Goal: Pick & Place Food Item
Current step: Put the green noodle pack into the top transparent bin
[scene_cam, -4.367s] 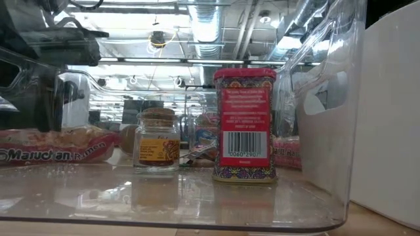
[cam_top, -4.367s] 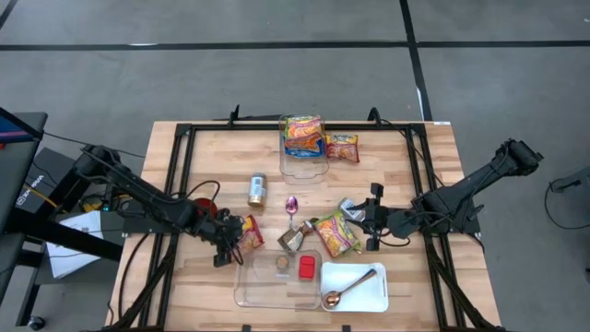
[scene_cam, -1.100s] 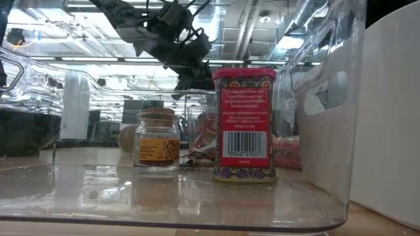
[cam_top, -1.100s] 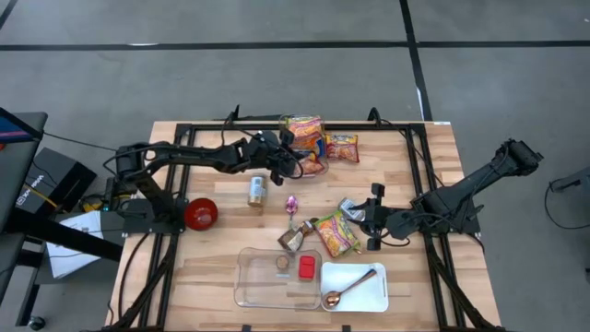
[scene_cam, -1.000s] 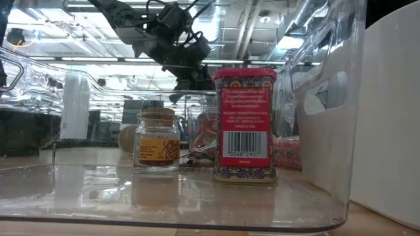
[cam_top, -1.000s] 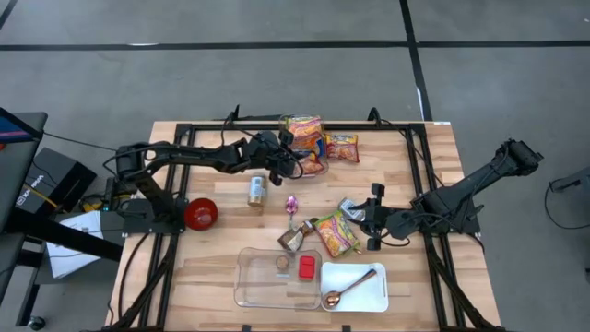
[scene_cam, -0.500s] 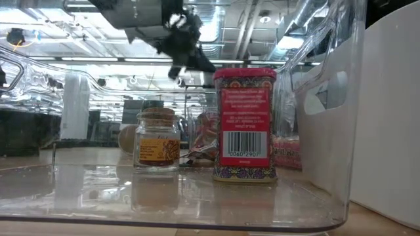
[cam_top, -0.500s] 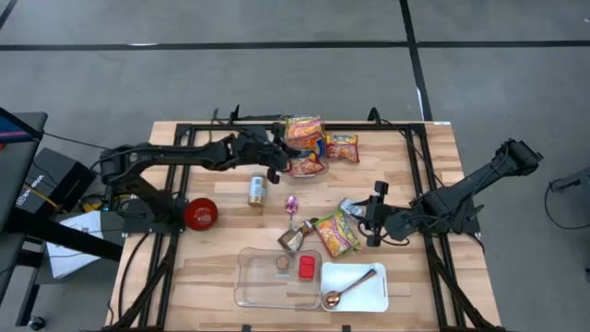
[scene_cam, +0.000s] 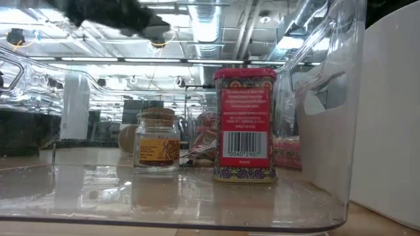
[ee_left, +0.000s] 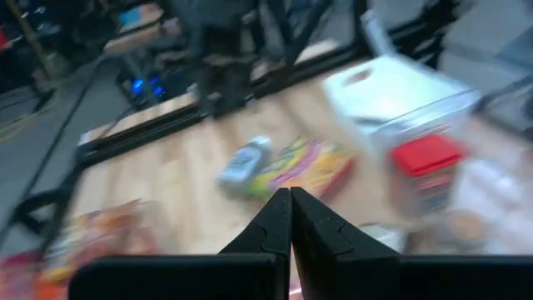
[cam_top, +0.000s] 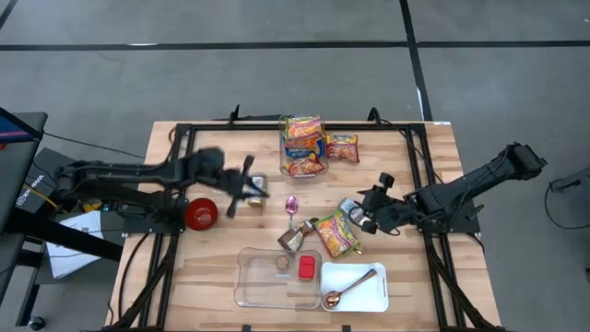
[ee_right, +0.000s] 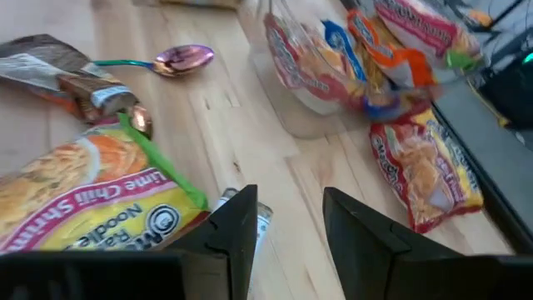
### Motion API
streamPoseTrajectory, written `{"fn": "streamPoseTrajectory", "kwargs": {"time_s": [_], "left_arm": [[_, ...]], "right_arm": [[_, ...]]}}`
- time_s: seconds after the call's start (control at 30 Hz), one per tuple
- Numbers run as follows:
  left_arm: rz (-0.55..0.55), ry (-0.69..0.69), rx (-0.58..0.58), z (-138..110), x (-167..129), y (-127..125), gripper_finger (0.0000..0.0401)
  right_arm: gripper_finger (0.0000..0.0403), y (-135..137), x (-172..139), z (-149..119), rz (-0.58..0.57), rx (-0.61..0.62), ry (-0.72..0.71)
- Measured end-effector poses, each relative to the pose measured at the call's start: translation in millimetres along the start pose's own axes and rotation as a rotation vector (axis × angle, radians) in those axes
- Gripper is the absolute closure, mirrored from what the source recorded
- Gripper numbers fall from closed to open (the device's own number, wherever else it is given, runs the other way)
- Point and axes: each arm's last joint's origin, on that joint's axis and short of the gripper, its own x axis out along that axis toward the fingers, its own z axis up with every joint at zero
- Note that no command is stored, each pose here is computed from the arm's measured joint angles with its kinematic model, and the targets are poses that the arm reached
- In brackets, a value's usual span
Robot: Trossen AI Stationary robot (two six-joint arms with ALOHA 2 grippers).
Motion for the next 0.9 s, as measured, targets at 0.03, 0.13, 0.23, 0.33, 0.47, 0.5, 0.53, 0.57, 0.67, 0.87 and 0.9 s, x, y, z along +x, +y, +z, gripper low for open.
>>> {"fn": "streamPoseTrajectory", "kwargs": {"time_s": [0.03, 0.13, 0.23, 0.33, 0.47, 0.5, 0.53, 0.57, 0.67, 0.87, 0.9], "left_arm": [[-0.004, -0.027, -0.014, -6.3, -2.0, -9.9, 0.0401], [0.035, -0.105, -0.021, -26.0, -6.1, -34.8, 0.0401], [0.19, -0.176, -0.03, -41.8, -11.7, -45.5, 0.0401], [0.316, -0.192, -0.068, -56.8, -16.5, -48.8, 0.0401], [0.348, -0.189, -0.092, -65.0, -18.7, -50.3, 0.0401], [0.345, -0.185, -0.093, -65.6, -18.5, -50.7, 0.0401], [0.344, -0.186, -0.094, -65.5, -18.5, -51.0, 0.0401], [0.344, -0.19, -0.093, -65.2, -18.6, -50.9, 0.0401], [0.345, -0.191, -0.091, -65.0, -18.6, -50.8, 0.0401], [0.344, -0.191, -0.097, -65.1, -18.6, -50.9, 0.0401], [0.343, -0.192, -0.107, -65.1, -18.6, -50.9, 0.0401]], "right_arm": [[0.0272, -1.4, 2.7, -0.8, -0.001, 0.012, 0.004], [0.0272, -4.6, 7.6, -1.4, 0.0, 0.036, 0.012], [0.0272, -5.2, 10.5, -0.5, 0.009, 0.036, -0.001], [0.0272, -5.5, 10.8, -0.6, 0.008, 0.034, -0.001], [0.0272, -4.9, 10.6, 0.3, 0.012, 0.04, -0.01], [0.0272, -4.8, 10.6, 0.7, 0.013, 0.043, -0.014], [0.0272, -4.8, 10.6, 0.8, 0.013, 0.044, -0.014], [0.0272, -4.8, 10.6, 0.9, 0.013, 0.044, -0.015], [0.0272, -4.8, 10.6, 0.9, 0.014, 0.044, -0.015], [0.0272, -4.7, 10.6, 0.8, 0.016, 0.044, -0.014], [0.0272, -4.7, 10.6, 0.8, 0.017, 0.044, -0.014]]}}
